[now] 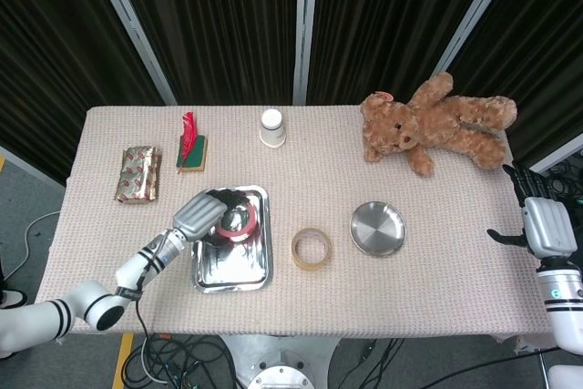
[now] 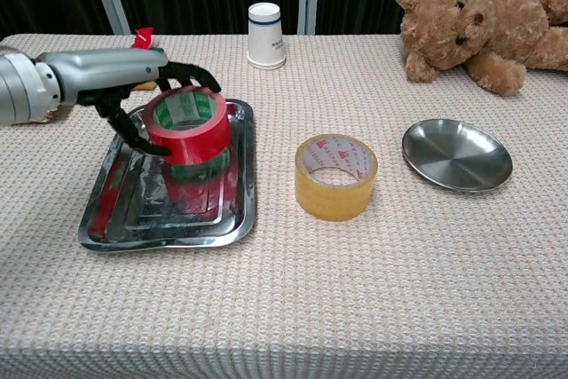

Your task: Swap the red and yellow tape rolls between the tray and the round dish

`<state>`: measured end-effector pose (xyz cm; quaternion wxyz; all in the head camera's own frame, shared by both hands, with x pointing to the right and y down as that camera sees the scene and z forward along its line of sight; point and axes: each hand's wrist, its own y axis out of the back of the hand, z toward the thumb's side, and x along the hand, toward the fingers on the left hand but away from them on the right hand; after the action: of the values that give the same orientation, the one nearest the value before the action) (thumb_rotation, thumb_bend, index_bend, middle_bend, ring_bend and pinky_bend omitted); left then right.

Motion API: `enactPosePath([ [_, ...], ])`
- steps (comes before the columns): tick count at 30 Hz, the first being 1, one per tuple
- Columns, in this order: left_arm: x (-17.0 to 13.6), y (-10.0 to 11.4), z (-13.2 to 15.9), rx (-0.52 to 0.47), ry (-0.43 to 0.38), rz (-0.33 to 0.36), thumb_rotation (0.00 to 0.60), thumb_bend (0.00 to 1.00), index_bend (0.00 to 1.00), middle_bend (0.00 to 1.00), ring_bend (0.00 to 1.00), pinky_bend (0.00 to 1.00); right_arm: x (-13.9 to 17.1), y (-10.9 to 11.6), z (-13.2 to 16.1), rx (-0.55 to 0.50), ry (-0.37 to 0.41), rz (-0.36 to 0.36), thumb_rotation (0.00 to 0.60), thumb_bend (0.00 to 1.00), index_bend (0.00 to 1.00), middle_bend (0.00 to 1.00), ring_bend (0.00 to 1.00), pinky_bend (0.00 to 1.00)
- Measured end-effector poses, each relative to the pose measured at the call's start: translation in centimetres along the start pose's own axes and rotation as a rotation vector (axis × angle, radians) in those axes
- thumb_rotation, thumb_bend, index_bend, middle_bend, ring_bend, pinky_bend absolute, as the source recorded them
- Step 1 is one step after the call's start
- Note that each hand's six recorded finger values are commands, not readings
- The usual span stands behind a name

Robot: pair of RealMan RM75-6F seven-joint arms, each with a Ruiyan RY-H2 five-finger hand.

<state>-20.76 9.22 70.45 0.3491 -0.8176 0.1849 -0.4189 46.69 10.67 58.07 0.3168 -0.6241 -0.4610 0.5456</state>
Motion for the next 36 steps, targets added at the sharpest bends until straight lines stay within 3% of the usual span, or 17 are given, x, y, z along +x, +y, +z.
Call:
enactPosePath([
  [7,3.0,2.3,2.5,0.029,-0.069,0.031,0.6,0.24,0.19,0.24,0.16,0.26,0.8,1.1,-0.4,-0.012,-0.005,-0.037,0.6,0.0,0.0,0.0,0.0,0.0],
  [21,11.5,0.9,7.0,0.072,-0.162,0.015,0.6,0.24,0.15,0.18,0.12,0.26,2.4,2.9,-3.3,-0.058,-0.065,-0.095,0.6,0.0,0.0,0.0,0.0,0.0],
  [27,12.8,-0.4,7.7,0.071,-0.175,-0.013,0.6,0.16,0.04,0.0,0.0,0.19,2.5,2.8,-4.1,-0.069,-0.074,-0.099,0.6,0.0,0.0,0.0,0.0,0.0],
  [36,12.7,-0.4,6.6,0.071,-0.169,0.006,0.6,0.15,0.03,0.0,0.0,0.16,2.7,2.7,-4.2,-0.069,-0.068,-0.096,0.6,0.0,0.0,0.0,0.0,0.0],
])
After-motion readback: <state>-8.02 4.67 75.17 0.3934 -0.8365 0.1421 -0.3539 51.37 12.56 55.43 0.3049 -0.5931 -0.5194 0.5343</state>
